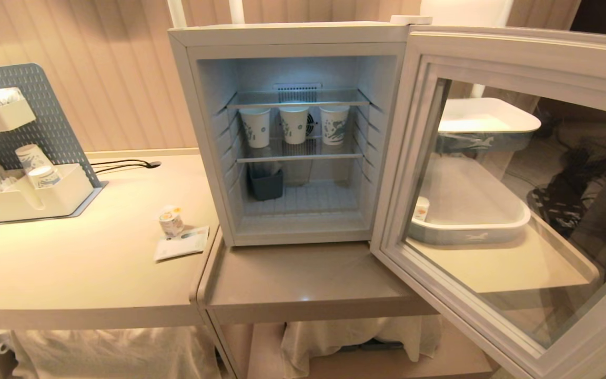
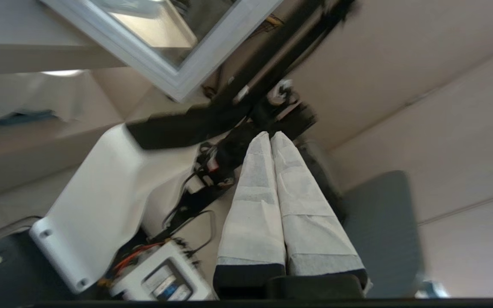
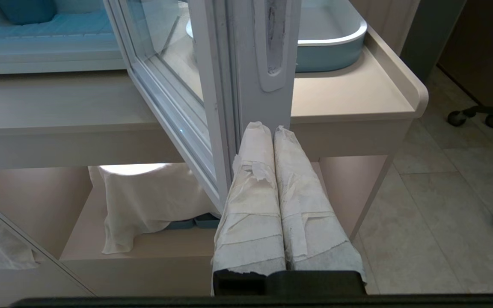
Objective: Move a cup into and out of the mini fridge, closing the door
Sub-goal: Put the yoghurt in the freezer
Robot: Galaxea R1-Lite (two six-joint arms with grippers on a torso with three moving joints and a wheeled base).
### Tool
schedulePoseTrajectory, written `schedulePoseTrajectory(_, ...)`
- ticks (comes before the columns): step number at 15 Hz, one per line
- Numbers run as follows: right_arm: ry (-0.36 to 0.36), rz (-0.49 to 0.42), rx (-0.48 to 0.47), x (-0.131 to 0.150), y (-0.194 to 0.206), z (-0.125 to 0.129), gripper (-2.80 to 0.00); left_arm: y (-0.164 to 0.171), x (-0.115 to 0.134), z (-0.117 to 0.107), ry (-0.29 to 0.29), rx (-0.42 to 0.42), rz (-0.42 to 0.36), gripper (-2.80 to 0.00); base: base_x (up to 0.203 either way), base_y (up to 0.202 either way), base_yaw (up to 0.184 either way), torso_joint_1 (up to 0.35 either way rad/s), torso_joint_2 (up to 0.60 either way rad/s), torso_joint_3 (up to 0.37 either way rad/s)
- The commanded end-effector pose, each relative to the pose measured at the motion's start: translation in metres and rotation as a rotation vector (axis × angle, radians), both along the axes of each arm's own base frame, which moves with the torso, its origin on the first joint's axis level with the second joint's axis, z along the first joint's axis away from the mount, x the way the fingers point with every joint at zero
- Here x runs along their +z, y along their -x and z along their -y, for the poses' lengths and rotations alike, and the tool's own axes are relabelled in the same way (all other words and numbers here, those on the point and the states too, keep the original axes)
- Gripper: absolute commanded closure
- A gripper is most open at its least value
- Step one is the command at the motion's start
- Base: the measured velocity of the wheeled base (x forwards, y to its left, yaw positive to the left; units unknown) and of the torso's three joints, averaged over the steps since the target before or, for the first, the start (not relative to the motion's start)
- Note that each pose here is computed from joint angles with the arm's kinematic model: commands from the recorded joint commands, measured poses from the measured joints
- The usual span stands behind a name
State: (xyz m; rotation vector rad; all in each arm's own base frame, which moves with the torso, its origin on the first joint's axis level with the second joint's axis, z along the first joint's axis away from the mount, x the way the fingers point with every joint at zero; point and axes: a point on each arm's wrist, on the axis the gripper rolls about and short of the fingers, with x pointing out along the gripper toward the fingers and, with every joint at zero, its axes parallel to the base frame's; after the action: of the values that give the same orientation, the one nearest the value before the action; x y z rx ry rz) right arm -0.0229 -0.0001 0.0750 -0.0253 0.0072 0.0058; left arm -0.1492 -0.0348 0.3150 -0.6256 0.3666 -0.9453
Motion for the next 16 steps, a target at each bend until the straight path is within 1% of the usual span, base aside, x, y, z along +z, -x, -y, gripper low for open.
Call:
schedulePoseTrajectory(1, 0.001, -0.002, 0.0, 0.0, 0.0, 0.0, 0.0, 0.042, -0.048, -0.007, -0.048, 0.129, 0.137, 0.0, 0.0, 0.0, 0.0, 0.0, 0.0, 0.0)
schedulePoseTrajectory(2, 0.001, -0.002, 0.0, 0.0, 0.0, 0.0, 0.0, 0.036, -0.063, -0.013, -0.094, 0.319, 0.14, 0.0, 0.0, 0.0, 0.0, 0.0, 0.0, 0.0)
schedulePoseTrajectory(3, 0.001, 0.0, 0.0, 0.0, 0.0, 0.0, 0.0, 0.025, -0.081, -0.019, -0.139, 0.491, 0.132, 0.0, 0.0, 0.0, 0.0, 0.0, 0.0, 0.0)
schedulePoseTrajectory(4, 0.001, -0.001, 0.0, 0.0, 0.0, 0.0, 0.0, 0.011, -0.099, -0.022, -0.173, 0.611, 0.134, 0.0, 0.0, 0.0, 0.0, 0.0, 0.0, 0.0)
schedulePoseTrajectory(5, 0.001, 0.0, 0.0, 0.0, 0.0, 0.0, 0.0, -0.009, -0.115, -0.027, -0.22, 0.753, 0.127, 0.0, 0.0, 0.0, 0.0, 0.0, 0.0, 0.0)
schedulePoseTrajectory(6, 0.001, -0.002, 0.0, 0.0, 0.0, 0.0, 0.0, -0.031, -0.133, -0.031, -0.282, 0.888, 0.102, 0.0, 0.0, 0.0, 0.0, 0.0, 0.0, 0.0)
schedulePoseTrajectory(7, 0.001, 0.0, 0.0, 0.0, 0.0, 0.0, 0.0, -0.052, -0.15, -0.033, -0.342, 0.976, 0.1, 0.0, 0.0, 0.0, 0.0, 0.0, 0.0, 0.0)
schedulePoseTrajectory(8, -0.001, -0.002, 0.0, 0.0, 0.0, 0.0, 0.0, -0.074, -0.168, -0.035, -0.403, 1.033, 0.13, 0.0, 0.0, 0.0, 0.0, 0.0, 0.0, 0.0)
schedulePoseTrajectory(9, -0.001, -0.001, 0.0, 0.0, 0.0, 0.0, 0.0, -0.094, -0.189, -0.037, -0.475, 1.066, 0.175, 0.0, 0.0, 0.0, 0.0, 0.0, 0.0, 0.0)
schedulePoseTrajectory(10, -0.001, -0.002, 0.0, 0.0, 0.0, 0.0, 0.0, -0.11, -0.209, -0.037, -0.554, 1.08, 0.234, 0.0, 0.0, 0.0, 0.0, 0.0, 0.0, 0.0)
schedulePoseTrajectory(11, -0.001, -0.002, 0.0, 0.0, 0.0, 0.0, 0.0, -0.12, -0.225, -0.037, -0.603, 1.07, 0.277, 0.0, 0.0, 0.0, 0.0, -0.006, 0.03, 0.002)
schedulePoseTrajectory(12, -0.001, -0.002, 0.0, 0.0, 0.0, 0.0, 0.0, -0.125, -0.238, -0.037, -0.65, 1.039, 0.298, 0.0, 0.0, 0.0, 0.0, 0.0, 0.0, 0.0)
schedulePoseTrajectory(14, -0.001, -0.002, 0.0, 0.0, 0.0, 0.0, 0.0, -0.127, -0.238, -0.034, -0.693, 0.932, 0.42, 0.0, 0.0, 0.0, 0.0, 0.0, 0.0, 0.0)
schedulePoseTrajectory(15, -0.001, -0.001, 0.0, 0.0, 0.0, 0.0, 0.0, -0.126, -0.241, -0.034, -0.712, 0.909, 0.39, 0.0, 0.0, 0.0, 0.0, 0.0, 0.0, 0.0)
schedulePoseTrajectory(16, -0.001, -0.002, 0.0, 0.0, 0.0, 0.0, 0.0, -0.126, -0.241, -0.034, -0.703, 0.909, 0.388, 0.0, 0.0, 0.0, 0.0, 0.0, 0.0, 0.0)
